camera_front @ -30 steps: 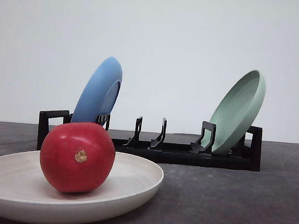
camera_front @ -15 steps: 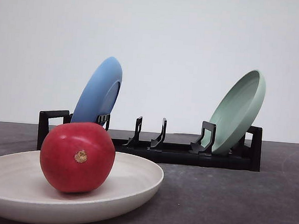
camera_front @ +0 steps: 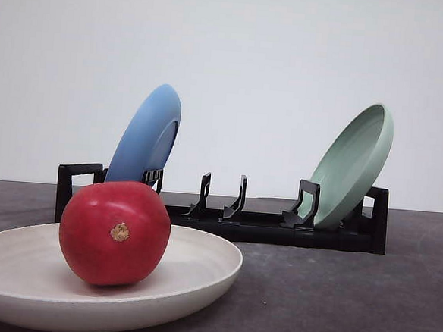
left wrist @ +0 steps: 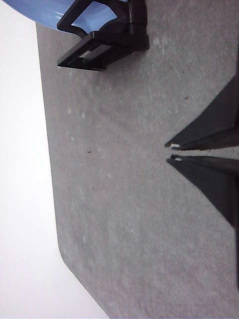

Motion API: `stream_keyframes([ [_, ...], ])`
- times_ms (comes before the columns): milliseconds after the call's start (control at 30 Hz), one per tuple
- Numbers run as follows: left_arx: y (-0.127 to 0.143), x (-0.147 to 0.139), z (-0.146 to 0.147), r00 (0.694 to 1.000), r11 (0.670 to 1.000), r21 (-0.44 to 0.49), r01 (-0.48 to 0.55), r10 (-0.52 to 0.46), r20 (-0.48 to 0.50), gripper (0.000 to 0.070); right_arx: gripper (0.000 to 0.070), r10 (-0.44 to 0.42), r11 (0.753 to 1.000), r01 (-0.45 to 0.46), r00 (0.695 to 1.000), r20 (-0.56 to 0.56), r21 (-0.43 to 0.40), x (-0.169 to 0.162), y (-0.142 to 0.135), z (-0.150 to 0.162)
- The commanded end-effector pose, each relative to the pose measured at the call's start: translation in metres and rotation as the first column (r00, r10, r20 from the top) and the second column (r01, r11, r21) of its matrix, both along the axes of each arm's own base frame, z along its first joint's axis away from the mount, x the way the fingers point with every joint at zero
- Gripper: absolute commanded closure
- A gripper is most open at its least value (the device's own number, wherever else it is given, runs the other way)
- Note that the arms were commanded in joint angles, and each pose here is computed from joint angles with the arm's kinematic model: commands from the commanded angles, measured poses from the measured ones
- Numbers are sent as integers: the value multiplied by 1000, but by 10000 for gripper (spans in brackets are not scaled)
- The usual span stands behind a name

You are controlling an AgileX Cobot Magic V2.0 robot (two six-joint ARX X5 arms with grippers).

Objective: Place pomegranate in white plate

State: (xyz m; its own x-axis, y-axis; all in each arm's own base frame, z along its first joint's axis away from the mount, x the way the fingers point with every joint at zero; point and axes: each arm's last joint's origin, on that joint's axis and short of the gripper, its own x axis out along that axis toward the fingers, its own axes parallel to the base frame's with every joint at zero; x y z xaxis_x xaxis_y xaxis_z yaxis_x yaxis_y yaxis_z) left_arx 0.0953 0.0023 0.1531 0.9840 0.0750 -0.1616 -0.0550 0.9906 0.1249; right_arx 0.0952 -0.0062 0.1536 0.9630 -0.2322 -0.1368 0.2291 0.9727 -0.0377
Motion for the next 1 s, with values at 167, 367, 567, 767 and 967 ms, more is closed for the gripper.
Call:
stream_keyframes([
  [167, 0, 0, -4, 1000, 1000, -4, 0, 0, -14, 700, 691, 1, 1000, -2, 1000, -12, -8, 0, 0, -2],
  [367, 0, 0, -4, 1000, 1000, -4, 0, 0, -14, 700, 691, 1, 1000, -2, 1000, -12, -8, 0, 0, -2],
  [567, 0, 0, -4, 1000, 1000, -4, 0, 0, -14, 700, 691, 1, 1000, -2, 1000, -12, -8, 0, 0, -2],
  [767, 0, 0, -4, 1000, 1000, -4, 0, 0, -14, 700, 691, 1, 1000, -2, 1000, -12, -8, 0, 0, -2],
  [967, 0, 0, -4, 1000, 1000, -4, 0, 0, -14, 700, 691, 1, 1000, -2, 1000, -12, -8, 0, 0, -2],
])
